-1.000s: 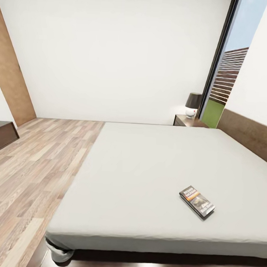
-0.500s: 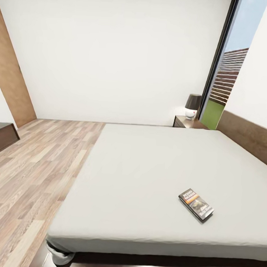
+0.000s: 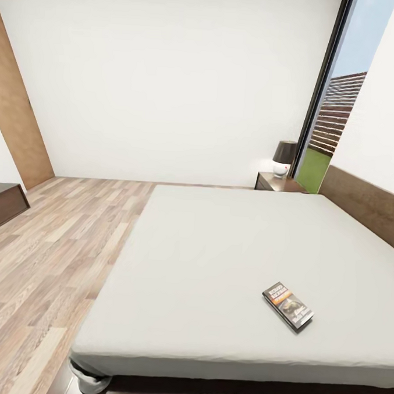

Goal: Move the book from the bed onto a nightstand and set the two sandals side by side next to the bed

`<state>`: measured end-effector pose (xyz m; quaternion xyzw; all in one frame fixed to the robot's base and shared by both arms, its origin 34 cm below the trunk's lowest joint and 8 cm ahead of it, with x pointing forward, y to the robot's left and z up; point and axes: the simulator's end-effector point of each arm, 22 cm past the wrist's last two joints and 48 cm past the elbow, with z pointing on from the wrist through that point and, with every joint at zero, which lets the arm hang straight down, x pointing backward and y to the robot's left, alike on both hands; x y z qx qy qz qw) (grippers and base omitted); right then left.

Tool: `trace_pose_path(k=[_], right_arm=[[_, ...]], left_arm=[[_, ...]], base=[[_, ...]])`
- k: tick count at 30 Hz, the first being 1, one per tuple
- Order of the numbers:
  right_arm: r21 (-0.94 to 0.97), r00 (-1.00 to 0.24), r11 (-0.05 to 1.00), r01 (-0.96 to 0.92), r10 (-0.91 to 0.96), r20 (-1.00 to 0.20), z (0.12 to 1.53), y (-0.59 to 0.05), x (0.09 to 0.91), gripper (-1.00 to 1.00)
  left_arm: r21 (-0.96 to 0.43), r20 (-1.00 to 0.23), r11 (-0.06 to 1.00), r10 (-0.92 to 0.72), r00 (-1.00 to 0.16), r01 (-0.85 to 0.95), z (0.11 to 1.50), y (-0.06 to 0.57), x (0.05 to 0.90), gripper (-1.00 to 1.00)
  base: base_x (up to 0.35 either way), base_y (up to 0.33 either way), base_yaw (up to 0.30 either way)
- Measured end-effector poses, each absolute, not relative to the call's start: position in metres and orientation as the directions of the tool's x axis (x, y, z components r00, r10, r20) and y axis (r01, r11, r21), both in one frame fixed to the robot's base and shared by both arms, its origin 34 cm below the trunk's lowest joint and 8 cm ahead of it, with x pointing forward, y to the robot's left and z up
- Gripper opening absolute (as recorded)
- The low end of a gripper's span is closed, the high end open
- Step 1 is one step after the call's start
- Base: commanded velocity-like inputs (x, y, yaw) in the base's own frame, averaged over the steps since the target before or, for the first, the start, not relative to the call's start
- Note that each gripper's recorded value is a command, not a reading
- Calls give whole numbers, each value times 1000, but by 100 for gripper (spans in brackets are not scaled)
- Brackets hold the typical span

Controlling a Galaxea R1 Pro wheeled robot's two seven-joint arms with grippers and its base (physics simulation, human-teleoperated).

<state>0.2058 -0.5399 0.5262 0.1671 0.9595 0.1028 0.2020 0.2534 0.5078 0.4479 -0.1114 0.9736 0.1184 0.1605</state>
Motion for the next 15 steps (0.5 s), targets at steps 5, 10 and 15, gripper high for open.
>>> trace_pose_path(k=[5, 10, 15], right_arm=[[178, -897, 936, 305, 345, -277, 500, -510, 178, 100], [106, -916, 943, 314, 331, -227, 486, -487, 159, 100], [66, -922, 945, 320, 327, -208, 486, -477, 151, 100]], left_arm=[[177, -330, 954, -174, -928, -242, 450, 487, 253, 100], [175, -327, 957, -165, -931, -231, 457, 482, 254, 100], [176, -340, 958, -157, -927, -227, 466, 481, 258, 100]], base=[[0, 0, 0], [0, 0, 0], [0, 0, 0]])
